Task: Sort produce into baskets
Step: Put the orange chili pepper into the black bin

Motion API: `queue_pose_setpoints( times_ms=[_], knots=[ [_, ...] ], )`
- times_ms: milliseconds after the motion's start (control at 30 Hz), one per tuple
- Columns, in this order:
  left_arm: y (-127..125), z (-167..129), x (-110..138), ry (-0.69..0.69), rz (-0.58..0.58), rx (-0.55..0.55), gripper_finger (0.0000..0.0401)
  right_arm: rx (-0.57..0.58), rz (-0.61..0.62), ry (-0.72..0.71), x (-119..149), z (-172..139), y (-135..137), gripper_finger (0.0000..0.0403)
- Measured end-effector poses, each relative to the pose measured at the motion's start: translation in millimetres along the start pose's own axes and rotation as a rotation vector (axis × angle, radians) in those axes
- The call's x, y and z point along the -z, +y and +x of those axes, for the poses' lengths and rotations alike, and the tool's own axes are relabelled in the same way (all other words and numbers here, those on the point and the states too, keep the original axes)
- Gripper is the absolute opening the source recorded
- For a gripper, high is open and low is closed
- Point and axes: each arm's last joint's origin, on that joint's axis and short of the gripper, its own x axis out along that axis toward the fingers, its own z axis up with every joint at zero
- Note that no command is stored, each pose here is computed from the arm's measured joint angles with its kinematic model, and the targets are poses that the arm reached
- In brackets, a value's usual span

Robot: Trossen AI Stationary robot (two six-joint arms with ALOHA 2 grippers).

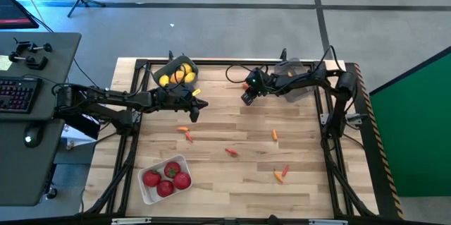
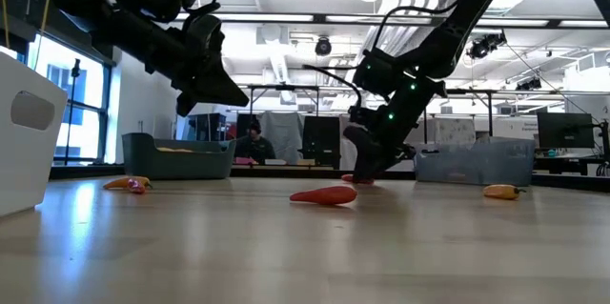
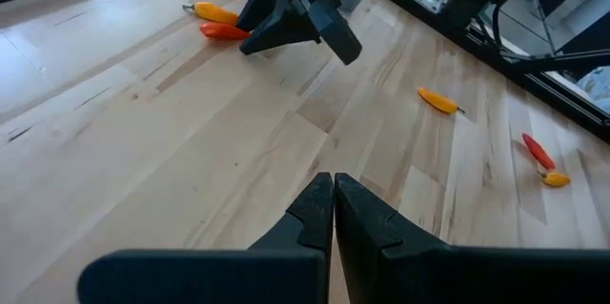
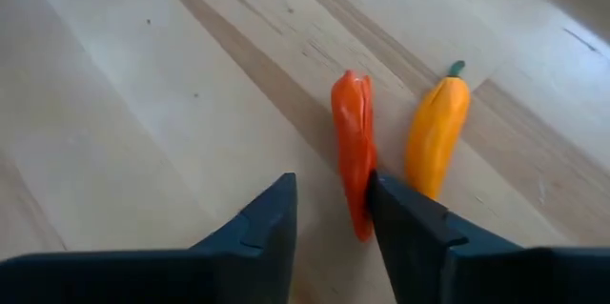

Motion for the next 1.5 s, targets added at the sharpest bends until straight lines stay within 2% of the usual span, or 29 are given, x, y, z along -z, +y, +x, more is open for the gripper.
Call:
queue_pose_setpoints(
  times_ms=[267, 500, 600, 767, 900, 1000, 1067, 1267, 1500],
  knots=[
    [0, 0, 0, 0.000, 0.000, 0.000, 0.0000, -0.031, 0.068, 0.003, -2, -2, -2, 0.0009],
    [0, 0, 0, -0.004, 0.019, -0.002, 0.0000, -0.200, 0.147, -0.056, -21, -34, 9, 0.0004],
    [0, 0, 0, -0.005, 0.028, -0.002, 0.0000, -0.204, 0.187, -0.046, -23, -53, 9, 0.0004],
    [0, 0, 0, -0.006, 0.028, -0.002, 0.0000, -0.062, 0.247, -0.001, -20, -96, -4, 0.0002],
    [0, 0, -1, -0.007, 0.029, -0.001, 0.0000, 0.090, 0.294, 0.033, -13, -132, -28, 0.0001],
    [0, 0, -1, -0.009, 0.029, -0.001, 0.0000, 0.209, 0.331, 0.096, -4, -145, -51, 0.0001],
    [0, 0, -1, -0.010, 0.029, 0.000, 0.0000, 0.251, 0.330, 0.130, -1, -146, -66, 0.0001],
    [0, 0, -1, -0.010, 0.025, 0.000, 0.0000, 0.237, 0.404, 0.172, 19, -126, -99, 0.0000],
    [0, 0, -1, -0.010, 0.010, 0.000, 0.0000, 0.252, 0.461, 0.112, 34, -105, -119, 0.0000]
  ],
)
